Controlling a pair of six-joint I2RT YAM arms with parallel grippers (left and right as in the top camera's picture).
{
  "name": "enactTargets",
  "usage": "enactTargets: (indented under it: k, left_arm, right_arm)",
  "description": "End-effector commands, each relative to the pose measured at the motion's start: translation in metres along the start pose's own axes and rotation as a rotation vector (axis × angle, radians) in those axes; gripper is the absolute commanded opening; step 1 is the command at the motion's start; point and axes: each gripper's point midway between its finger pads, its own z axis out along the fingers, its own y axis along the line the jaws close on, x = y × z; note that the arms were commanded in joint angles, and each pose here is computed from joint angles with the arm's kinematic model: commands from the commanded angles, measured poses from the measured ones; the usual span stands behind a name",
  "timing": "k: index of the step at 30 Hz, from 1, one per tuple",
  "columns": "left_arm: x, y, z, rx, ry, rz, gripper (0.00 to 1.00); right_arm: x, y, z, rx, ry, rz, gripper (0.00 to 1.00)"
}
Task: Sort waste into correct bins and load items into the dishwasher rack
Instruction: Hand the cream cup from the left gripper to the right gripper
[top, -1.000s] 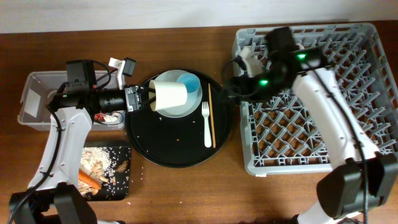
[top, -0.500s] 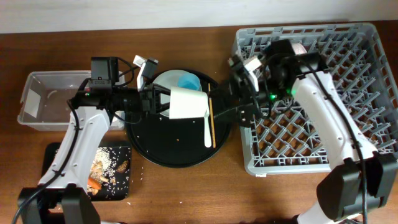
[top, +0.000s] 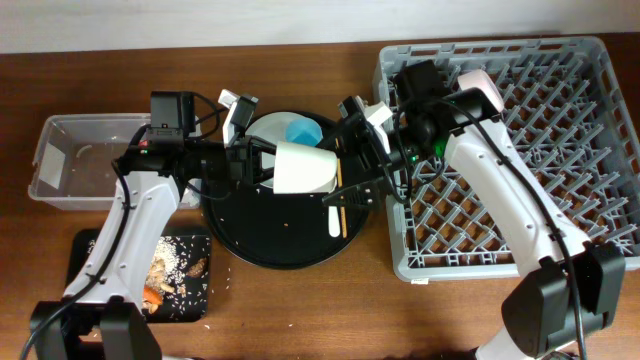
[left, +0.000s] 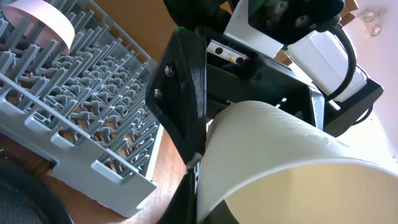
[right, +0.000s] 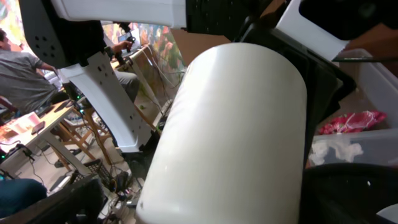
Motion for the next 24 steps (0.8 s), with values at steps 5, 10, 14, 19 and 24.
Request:
enactTargets:
  k: [5,10,14,19,24]
  left_arm:
    - [0.001,0.006,0.000,-0.022,0.003,0.017,0.00]
    - [0.000,0.006,0.000,-0.023,0.003,0.018,0.00]
    - [-0.001,0.006,0.000,-0.023,0.002,0.033,0.00]
    - [0.000,0.014,-0.001,-0.070,0.008,0.031,0.00]
    - [-0.001,0.018,-0.006,-0.090,-0.001,0.030,0.00]
  right_arm:
    - [0.001,-0.034,0.007,0.115,0.067,0.214,0.99]
    - [0.006,-0.033,0.007,0.124,0.081,0.290,0.98]
    - [0.006,-0.023,0.029,0.077,0.106,0.253,0.84]
    - [0.005,-0.023,0.030,0.076,0.104,0.246,0.70]
    - [0.005,-0.027,0.012,0.096,0.076,0.298,0.79]
